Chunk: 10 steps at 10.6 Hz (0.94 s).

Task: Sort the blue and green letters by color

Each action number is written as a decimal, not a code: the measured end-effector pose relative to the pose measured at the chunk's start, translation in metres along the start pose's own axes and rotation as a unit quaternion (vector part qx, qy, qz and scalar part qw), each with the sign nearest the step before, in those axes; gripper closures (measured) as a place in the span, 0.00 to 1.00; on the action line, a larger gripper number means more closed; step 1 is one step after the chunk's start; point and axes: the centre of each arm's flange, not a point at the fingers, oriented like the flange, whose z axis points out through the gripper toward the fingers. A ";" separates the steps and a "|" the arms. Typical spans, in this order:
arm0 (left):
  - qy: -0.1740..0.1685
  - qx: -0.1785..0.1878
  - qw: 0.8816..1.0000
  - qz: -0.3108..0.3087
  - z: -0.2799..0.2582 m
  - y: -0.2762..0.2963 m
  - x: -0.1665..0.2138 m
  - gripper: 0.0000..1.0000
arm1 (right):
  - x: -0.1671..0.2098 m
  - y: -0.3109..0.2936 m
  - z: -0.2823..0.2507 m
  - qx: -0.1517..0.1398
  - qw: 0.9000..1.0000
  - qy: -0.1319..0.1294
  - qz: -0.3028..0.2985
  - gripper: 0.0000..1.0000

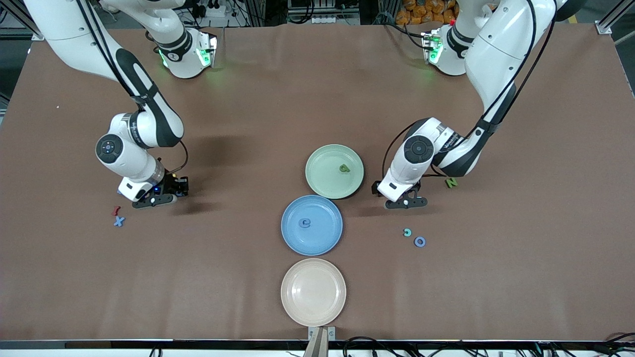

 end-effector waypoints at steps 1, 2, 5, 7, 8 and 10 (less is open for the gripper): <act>0.000 0.000 1.000 -0.001 0.000 -0.001 0.000 0.19 | 0.009 -0.003 -0.007 0.002 1.000 0.004 0.010 0.64; 0.003 0.000 1.000 -0.002 -0.004 -0.003 0.002 0.33 | 0.020 -0.007 -0.016 0.005 1.000 0.000 0.024 0.64; 0.006 -0.001 1.000 -0.001 -0.009 -0.002 0.001 0.74 | 0.057 -0.026 -0.052 0.011 0.997 0.004 0.070 0.64; 0.006 -0.001 1.000 -0.003 -0.009 -0.002 0.001 0.74 | 0.080 -0.059 -0.071 0.018 0.994 0.026 0.101 0.64; 0.006 -0.001 1.000 -0.004 -0.009 -0.002 0.001 0.74 | 0.091 -0.081 -0.076 0.023 0.993 0.034 0.113 0.64; 0.008 -0.001 1.000 -0.007 -0.011 -0.006 0.003 0.74 | 0.112 -0.125 -0.076 0.036 0.990 0.046 0.130 0.64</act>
